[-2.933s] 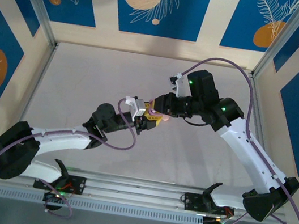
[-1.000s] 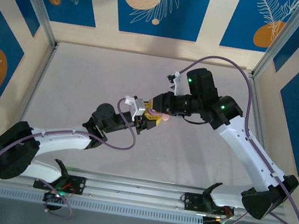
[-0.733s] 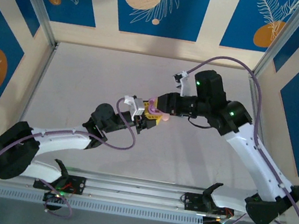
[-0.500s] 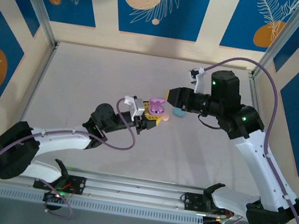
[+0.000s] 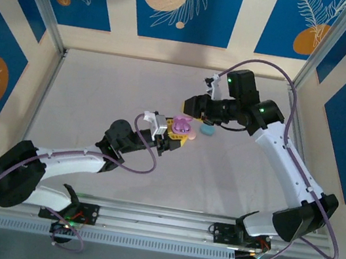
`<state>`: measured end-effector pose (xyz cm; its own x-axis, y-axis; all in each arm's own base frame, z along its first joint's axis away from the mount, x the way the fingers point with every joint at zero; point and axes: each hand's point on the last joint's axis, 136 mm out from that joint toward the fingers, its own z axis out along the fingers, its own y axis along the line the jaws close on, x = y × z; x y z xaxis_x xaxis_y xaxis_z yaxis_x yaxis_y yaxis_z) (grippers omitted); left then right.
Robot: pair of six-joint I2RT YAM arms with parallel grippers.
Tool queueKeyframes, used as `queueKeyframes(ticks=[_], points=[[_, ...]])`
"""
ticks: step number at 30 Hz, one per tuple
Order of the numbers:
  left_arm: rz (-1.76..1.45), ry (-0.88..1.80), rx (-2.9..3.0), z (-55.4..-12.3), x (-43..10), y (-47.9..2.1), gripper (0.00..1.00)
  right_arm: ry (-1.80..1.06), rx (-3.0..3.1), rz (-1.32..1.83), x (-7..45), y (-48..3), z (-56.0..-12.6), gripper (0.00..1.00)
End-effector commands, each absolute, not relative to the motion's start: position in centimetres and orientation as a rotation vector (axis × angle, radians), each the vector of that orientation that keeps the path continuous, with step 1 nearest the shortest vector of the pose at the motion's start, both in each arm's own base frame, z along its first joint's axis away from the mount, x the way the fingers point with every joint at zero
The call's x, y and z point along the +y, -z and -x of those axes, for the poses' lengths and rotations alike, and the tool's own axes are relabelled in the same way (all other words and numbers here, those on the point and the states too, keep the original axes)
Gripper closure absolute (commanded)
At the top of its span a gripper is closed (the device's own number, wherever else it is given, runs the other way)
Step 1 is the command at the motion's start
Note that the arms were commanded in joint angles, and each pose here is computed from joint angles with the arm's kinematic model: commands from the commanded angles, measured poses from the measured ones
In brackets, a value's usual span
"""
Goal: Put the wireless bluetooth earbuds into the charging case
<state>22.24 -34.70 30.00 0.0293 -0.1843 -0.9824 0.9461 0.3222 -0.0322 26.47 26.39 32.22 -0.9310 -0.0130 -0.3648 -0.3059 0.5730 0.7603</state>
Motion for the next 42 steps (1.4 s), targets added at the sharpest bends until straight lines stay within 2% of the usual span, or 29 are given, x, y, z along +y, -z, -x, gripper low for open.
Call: queueKeyframes(ticks=[1, 16, 21, 23, 27, 31, 38, 42], points=[[-0.792, 1.069, 1.104, -21.6, -34.5, -33.4, 0.8, -1.411, 2.474, 0.363, 26.3, -32.8, -23.6, 0.52], [-0.801, 1.131, 1.061, -20.9, -34.9, -34.3, 0.78, -1.955, 2.391, 0.46, 26.8, -32.4, -19.7, 0.49], [-0.815, 1.148, 1.052, -20.6, -35.1, -34.6, 0.77, -1.996, 2.383, 0.432, 26.7, -32.1, -20.3, 0.61], [-0.819, 1.152, 1.046, -20.5, -35.1, -34.7, 0.77, -1.992, 2.387, 0.415, 26.5, -31.8, -20.5, 0.62], [-0.843, 1.17, 1.034, -20.1, -35.3, -34.8, 0.77, -2.0, 2.404, 0.354, 26.3, -31.2, -21.2, 0.56], [-0.856, 1.188, 1.035, -20.0, -35.6, -34.7, 0.76, -2.027, 2.401, 0.33, 26.4, -31.1, -21.6, 0.55], [-0.85, 1.158, 1.074, -20.5, -35.5, -34.1, 0.72, -2.031, 2.4, 0.322, 26.2, -31.0, -21.7, 0.75], [-0.856, 1.126, 1.12, -20.9, -35.6, -33.4, 0.67, -2.003, 2.404, 0.284, 25.8, -30.7, -22.2, 0.81]])
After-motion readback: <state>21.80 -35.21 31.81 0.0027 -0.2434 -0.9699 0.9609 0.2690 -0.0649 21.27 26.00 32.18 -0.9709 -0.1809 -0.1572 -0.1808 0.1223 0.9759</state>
